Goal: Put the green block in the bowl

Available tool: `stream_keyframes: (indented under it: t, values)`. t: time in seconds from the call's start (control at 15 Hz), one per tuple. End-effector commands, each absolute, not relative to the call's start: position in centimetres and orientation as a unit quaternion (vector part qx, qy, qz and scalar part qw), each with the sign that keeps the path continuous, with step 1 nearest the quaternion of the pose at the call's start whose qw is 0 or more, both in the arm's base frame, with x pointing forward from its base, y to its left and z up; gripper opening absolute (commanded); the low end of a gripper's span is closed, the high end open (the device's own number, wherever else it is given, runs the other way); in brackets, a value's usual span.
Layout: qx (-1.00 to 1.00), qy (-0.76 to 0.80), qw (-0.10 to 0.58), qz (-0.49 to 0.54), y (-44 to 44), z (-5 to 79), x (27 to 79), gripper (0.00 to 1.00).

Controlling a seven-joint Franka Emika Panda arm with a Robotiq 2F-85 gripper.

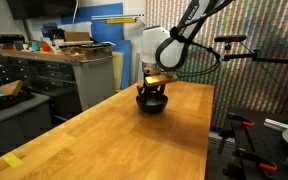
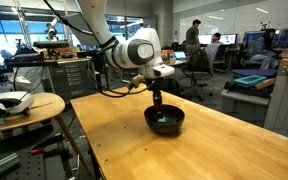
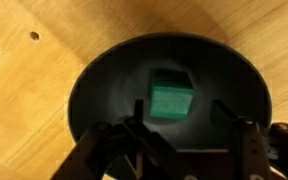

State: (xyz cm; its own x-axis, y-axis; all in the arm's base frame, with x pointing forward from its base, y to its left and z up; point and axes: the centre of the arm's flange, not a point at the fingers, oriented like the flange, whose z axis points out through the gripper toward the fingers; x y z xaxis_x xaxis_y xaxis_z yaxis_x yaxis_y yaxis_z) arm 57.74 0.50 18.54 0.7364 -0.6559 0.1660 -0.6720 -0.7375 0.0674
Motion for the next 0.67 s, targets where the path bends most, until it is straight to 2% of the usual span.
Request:
stream_keyframes:
  t: [0.0, 0.6]
  values:
    - [0.928, -0.360, 0.054, 0.077, 0.2, 19.2, 58.6, 0.99]
    - [0.937, -0.327, 0.057, 0.110, 1.7, 24.1, 58.5, 1.00]
